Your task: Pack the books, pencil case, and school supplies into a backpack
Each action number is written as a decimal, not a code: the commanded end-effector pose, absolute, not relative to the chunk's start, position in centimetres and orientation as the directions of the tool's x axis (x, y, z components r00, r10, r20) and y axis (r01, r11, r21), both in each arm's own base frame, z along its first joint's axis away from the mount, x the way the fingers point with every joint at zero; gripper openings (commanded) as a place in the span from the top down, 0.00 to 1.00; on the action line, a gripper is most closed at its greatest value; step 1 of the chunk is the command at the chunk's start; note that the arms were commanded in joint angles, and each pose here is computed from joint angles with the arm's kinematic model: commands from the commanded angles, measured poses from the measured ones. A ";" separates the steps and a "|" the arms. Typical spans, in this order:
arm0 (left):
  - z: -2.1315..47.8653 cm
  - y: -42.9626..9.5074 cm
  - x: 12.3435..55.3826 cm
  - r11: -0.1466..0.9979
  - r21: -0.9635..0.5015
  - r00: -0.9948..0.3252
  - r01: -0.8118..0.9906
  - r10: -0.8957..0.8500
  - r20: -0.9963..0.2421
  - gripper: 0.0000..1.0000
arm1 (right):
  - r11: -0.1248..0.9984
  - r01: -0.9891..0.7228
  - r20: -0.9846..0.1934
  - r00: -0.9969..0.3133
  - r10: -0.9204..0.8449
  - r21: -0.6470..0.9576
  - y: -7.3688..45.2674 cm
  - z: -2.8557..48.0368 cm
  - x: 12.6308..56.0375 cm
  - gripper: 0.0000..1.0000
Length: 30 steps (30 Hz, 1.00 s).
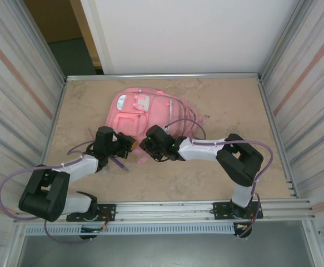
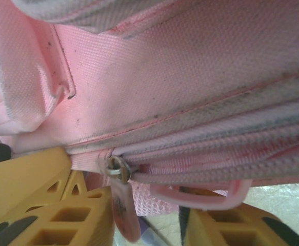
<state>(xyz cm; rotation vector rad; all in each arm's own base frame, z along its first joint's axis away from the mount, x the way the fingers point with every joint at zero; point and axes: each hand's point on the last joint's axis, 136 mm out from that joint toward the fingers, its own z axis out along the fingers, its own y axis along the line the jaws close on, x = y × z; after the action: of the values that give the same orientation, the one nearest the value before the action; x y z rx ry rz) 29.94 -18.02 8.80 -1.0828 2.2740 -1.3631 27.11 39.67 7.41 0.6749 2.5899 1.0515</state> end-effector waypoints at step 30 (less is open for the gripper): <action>8.0 -14.9 30.7 0.393 -0.797 -0.668 -0.458 -0.744 0.016 1.00 | 0.792 -0.413 -0.456 -0.869 -0.194 0.449 32.4 12.4 25.9 1.00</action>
<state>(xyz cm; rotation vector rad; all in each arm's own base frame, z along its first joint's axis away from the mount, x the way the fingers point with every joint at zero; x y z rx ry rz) 30.16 -16.98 9.52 -0.9879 2.3008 -1.3138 26.90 33.31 10.58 -0.2338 2.6226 0.7597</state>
